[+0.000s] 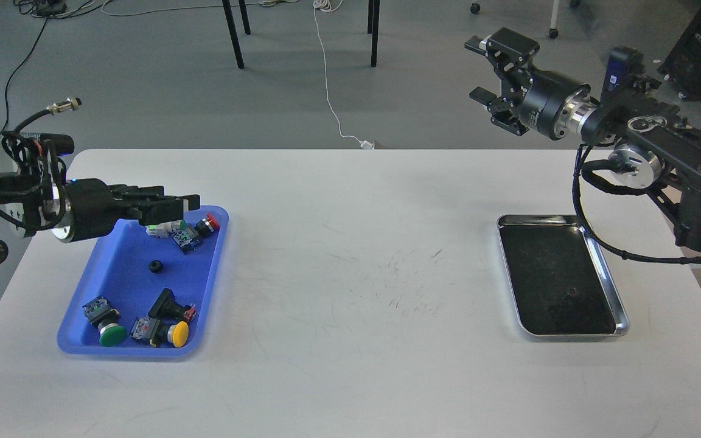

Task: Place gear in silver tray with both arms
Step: 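Raise the right gripper away and lower the left gripper to the blue tray, then grasp another black gear in the blue tray with the left gripper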

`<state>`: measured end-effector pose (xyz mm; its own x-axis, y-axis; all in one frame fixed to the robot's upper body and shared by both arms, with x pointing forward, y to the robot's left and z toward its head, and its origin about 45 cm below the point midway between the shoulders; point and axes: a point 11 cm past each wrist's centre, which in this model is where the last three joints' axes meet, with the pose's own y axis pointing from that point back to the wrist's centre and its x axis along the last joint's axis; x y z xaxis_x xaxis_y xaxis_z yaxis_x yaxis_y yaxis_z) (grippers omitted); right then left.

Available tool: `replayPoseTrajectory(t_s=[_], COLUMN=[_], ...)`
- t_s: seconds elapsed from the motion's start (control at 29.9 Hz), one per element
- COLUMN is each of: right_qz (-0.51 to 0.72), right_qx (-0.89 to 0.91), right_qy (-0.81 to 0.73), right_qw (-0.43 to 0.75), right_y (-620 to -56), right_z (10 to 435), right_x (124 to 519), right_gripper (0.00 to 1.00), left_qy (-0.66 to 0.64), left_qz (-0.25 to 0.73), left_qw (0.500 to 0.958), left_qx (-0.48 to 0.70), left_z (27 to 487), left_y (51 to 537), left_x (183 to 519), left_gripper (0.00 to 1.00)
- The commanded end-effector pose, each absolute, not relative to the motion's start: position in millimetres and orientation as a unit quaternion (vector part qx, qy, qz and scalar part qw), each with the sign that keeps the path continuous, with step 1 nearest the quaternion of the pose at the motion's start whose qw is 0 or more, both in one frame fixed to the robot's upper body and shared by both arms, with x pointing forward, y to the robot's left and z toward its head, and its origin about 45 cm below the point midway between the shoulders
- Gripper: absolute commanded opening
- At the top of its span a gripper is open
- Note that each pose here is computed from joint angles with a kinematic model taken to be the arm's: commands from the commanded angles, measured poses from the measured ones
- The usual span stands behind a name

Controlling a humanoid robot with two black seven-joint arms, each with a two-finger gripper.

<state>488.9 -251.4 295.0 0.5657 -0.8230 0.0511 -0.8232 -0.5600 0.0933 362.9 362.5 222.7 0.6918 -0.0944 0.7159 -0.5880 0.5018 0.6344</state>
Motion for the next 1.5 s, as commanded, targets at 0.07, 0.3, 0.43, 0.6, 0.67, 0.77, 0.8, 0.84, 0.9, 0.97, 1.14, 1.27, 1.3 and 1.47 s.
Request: replayPoseTrajectory(t_s=[0.07,0.3,0.43,0.6,0.67,0.77,0.8,0.84,0.9,0.97,1.14,1.27,1.3,1.47], right_qz=[-0.145,-0.234,-0.264,-0.275,-0.274,-0.275,-0.275,-0.275,-0.275,-0.275,-0.272,-0.273,-0.273,-0.273], right_qx=[0.842,0.776,0.760,0.753,0.753,0.753,0.753,0.754,0.754,0.755,0.757,0.758,0.759,0.759], right_qy=[-0.494,-0.505,-0.515,-0.516,-0.516,-0.515,-0.515,-0.514,-0.513,-0.511,-0.509,-0.508,-0.508,-0.506], right_qw=[-0.163,-0.296,-0.295,-0.302,-0.303,-0.304,-0.305,-0.304,-0.305,-0.305,-0.305,-0.304,-0.303,-0.306], right_y=[-281,-319,-326,-329,-329,-328,-328,-327,-326,-325,-325,-325,-324,-323], right_z=[301,264,232,223,224,224,224,224,224,225,228,228,228,229], right_x=[483,446,422,410,410,410,410,410,410,410,410,409,409,409], right_gripper=[0.97,0.97,0.97,0.97,0.97,0.97,0.97,0.97,0.97,0.97,0.97,0.97,0.97,0.97], left_qy=[-0.406,-0.394,-0.384,-0.373,-0.371,-0.366,-0.366,-0.365,-0.363,-0.357,-0.357,-0.363,-0.363,-0.362], left_qz=[0.082,0.065,0.059,0.054,0.050,0.045,0.045,0.045,0.047,0.051,0.050,0.035,0.034,0.034], left_qw=[0.737,0.725,0.726,0.725,0.724,0.721,0.721,0.721,0.721,0.717,0.709,0.706,0.706,0.708], left_qx=[0.535,0.561,0.567,0.577,0.579,0.586,0.587,0.587,0.589,0.596,0.606,0.607,0.607,0.605], left_z=[202,186,173,157,153,149,148,147,145,141,130,122,121,121], left_y=[376,389,389,388,386,389,390,389,389,394,401,402,402,401], left_x=[352,349,350,351,350,348,348,348,350,352,352,345,344,344], left_gripper=[0.89,0.86,0.84,0.78,0.74,0.69,0.67,0.65,0.63,0.63,0.63,0.58,0.57,0.42])
